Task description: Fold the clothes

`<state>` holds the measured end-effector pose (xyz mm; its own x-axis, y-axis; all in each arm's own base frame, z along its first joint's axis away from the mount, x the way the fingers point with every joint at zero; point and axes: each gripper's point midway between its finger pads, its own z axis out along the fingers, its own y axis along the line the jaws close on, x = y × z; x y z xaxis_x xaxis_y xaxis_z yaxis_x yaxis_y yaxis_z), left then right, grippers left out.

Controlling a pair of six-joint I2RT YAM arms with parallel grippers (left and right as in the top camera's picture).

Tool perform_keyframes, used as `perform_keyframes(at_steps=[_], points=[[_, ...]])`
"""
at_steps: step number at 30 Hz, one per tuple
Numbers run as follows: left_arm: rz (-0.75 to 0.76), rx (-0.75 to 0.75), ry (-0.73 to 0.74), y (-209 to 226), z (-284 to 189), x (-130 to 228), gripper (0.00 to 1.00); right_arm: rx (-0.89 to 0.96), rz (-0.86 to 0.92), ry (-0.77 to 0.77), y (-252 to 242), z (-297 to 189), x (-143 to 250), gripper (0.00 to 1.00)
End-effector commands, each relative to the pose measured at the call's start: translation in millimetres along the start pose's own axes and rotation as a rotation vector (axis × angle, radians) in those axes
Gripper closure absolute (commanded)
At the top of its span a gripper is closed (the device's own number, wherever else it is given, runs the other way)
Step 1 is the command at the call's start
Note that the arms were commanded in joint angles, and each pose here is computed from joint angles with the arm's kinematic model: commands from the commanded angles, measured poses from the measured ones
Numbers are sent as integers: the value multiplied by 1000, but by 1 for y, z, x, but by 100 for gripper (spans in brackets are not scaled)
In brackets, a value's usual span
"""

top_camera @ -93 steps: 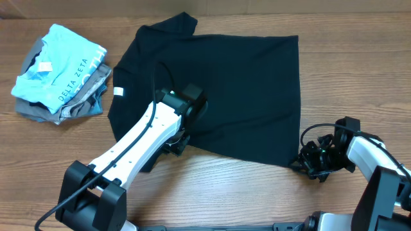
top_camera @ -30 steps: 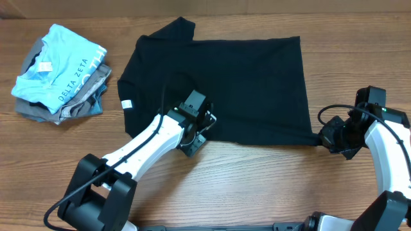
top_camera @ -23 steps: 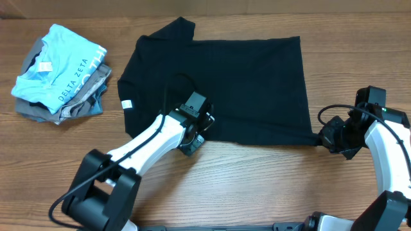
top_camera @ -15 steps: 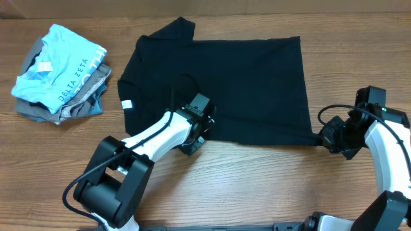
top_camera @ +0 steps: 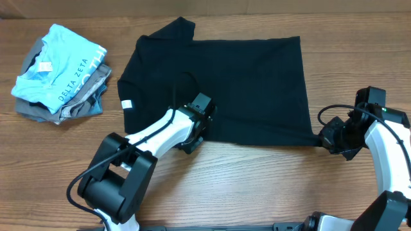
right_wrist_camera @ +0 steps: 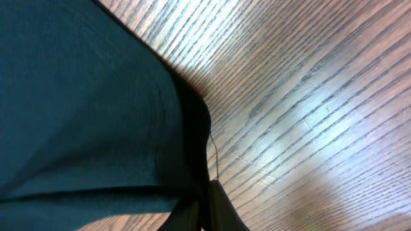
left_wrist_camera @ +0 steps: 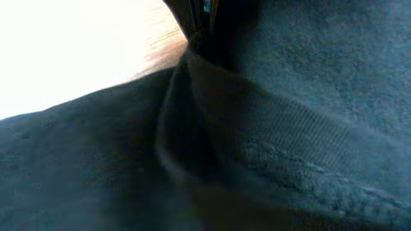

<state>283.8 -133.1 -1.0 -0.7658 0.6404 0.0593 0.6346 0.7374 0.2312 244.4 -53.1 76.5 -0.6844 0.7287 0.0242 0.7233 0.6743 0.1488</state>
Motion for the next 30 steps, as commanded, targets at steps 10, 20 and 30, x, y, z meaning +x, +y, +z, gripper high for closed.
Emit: perform_keyframes(at_steps=[10, 20, 30], points=[[-343, 176, 128, -9, -74, 52, 96, 14, 15, -67, -4, -12, -16, 96], [-488, 169, 278, -1, -99, 104, 96, 20, 17, -57, -5, -12, -13, 96], [-640, -29, 216, 70, -90, 107, 96, 20, 17, -56, -5, -12, -13, 96]])
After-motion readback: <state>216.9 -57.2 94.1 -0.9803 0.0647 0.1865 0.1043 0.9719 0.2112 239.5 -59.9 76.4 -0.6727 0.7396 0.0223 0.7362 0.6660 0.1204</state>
